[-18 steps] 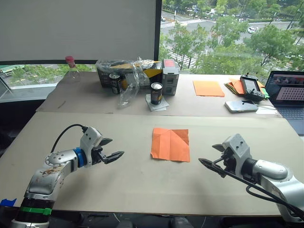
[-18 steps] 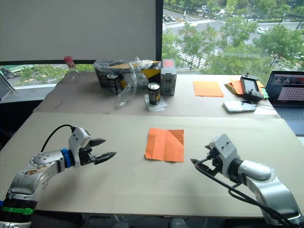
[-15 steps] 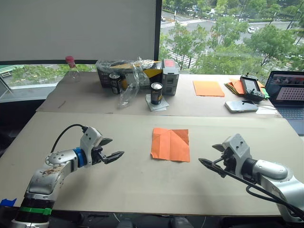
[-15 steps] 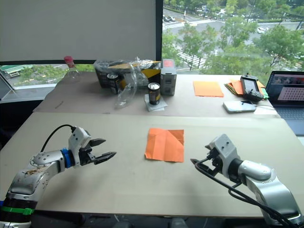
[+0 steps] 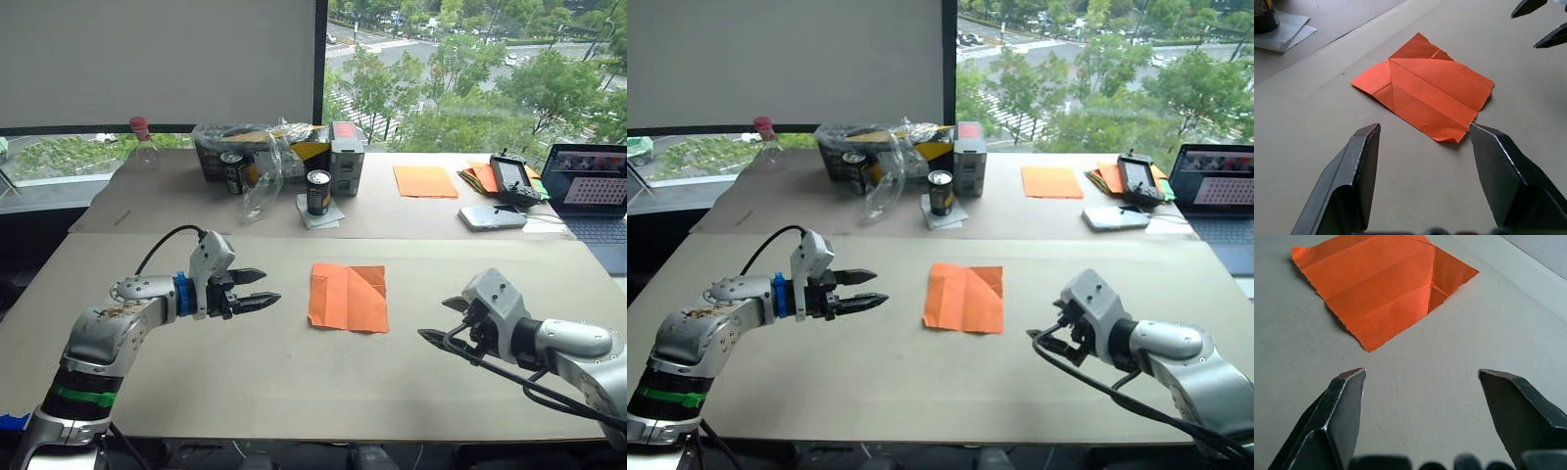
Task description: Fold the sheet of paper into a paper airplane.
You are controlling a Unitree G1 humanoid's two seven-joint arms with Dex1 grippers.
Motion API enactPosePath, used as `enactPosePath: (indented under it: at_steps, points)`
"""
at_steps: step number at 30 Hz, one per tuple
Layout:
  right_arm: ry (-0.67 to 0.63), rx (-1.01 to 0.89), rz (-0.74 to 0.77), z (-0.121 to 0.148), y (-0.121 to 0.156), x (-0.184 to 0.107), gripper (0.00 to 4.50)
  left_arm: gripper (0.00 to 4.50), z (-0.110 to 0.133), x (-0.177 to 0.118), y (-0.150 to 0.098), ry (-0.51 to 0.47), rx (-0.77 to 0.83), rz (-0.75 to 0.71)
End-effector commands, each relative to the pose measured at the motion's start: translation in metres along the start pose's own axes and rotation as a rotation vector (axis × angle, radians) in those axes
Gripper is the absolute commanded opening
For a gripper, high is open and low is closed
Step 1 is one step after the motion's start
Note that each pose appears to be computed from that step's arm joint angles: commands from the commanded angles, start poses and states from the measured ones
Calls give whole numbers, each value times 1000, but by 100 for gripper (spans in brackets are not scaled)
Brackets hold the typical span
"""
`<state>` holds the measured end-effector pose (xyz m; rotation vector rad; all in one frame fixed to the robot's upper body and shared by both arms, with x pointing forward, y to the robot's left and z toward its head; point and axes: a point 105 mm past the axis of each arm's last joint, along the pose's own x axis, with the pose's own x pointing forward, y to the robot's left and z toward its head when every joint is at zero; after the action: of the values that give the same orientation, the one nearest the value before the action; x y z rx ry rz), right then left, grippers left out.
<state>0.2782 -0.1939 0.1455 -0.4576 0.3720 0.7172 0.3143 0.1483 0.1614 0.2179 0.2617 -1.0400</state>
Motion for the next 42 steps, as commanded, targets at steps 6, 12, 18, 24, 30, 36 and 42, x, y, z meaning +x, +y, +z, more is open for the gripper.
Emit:
enactPosePath:
  at_steps: [6, 12, 18, 24, 30, 36, 42]
  points:
    - [38, -153, 23, 16, -18, 40, 89, 8, -4, -4, 6, 71, 83, 35]
    - [96, -261, 19, 15, -30, 78, 4, 0, -10, -11, 3, 62, 92, 83]
    - [135, -317, -28, 19, -48, 109, 4, 0, -11, -16, -3, 13, 76, 122]
    - [79, -305, 27, 30, -35, 128, 4, 0, -10, -19, 4, -4, 82, 174]
    - [50, -329, 119, 42, -4, 139, 4, 0, -6, -20, 12, -33, 81, 198]
    - [36, -315, 143, 47, 11, 138, 4, 0, -10, 0, 0, -51, 54, 113]
    - [61, -299, 107, 41, 3, 130, 4, 0, -13, 21, -7, -64, 45, 65]
